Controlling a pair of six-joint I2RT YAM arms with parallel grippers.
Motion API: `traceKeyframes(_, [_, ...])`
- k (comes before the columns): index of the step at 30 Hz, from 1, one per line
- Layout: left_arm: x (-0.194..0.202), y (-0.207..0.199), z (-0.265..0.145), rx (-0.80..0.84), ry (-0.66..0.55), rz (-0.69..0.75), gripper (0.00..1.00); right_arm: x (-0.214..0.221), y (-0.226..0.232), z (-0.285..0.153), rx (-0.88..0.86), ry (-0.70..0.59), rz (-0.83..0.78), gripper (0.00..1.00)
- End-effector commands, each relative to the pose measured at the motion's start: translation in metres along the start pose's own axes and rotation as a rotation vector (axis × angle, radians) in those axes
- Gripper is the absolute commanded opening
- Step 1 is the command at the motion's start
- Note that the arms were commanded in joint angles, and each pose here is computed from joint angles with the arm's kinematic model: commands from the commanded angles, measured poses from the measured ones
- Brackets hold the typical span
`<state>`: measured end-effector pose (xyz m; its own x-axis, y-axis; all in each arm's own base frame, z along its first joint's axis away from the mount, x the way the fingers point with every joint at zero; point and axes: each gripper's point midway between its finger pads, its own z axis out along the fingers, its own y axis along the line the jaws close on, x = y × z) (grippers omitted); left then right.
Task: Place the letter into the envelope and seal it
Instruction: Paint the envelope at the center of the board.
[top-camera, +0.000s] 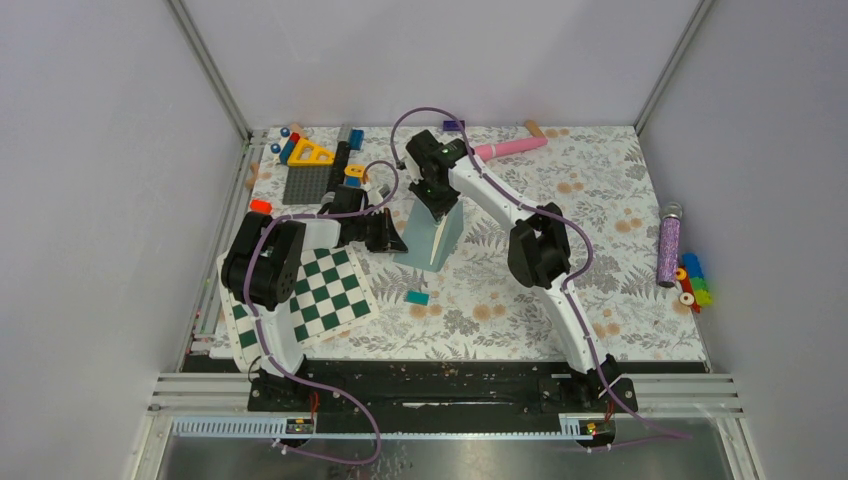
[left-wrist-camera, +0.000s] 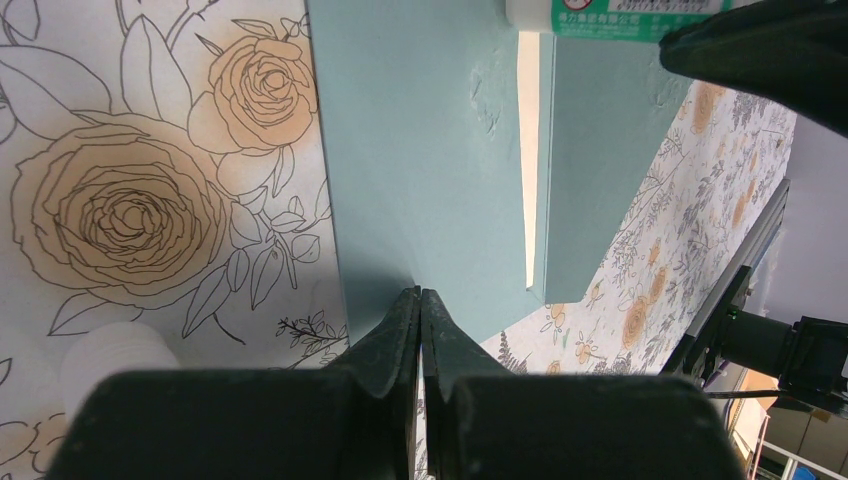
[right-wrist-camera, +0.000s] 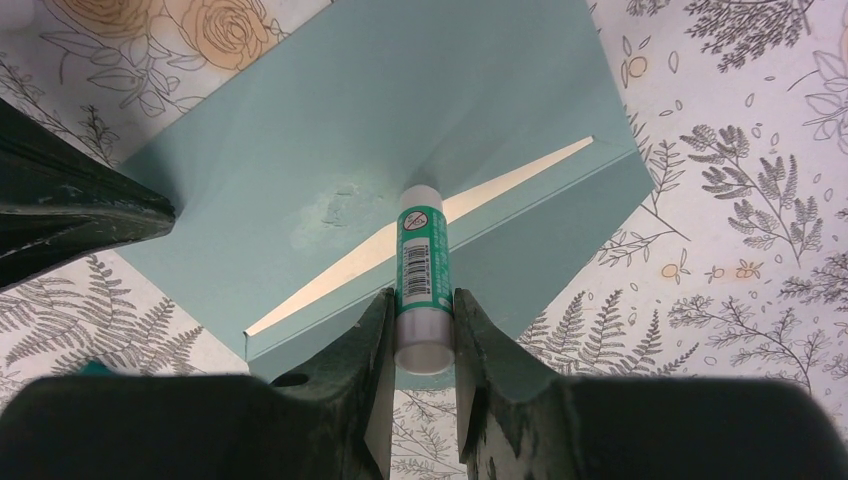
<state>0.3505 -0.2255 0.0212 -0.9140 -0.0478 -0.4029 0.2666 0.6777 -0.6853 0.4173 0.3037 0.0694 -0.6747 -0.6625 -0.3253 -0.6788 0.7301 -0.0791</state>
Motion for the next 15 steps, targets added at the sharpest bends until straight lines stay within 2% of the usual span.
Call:
traceKeyframes(1, [-0.005,0.005,0.005,-0.020,-0.008,0.016,0.00,0.009,-0.003,0.011,0.005,0.033,-0.020,0.00])
traceKeyframes(9, [-0.005,0.004,0.005,-0.017,-0.009,0.015,0.00,0.009,0.006,0.012,-0.043,0.029,-0.015,0.00])
traceKeyframes(15, [-0.004,0.003,0.006,-0.010,-0.007,0.014,0.00,0.001,-0.014,0.014,0.058,0.019,-0.028,0.00])
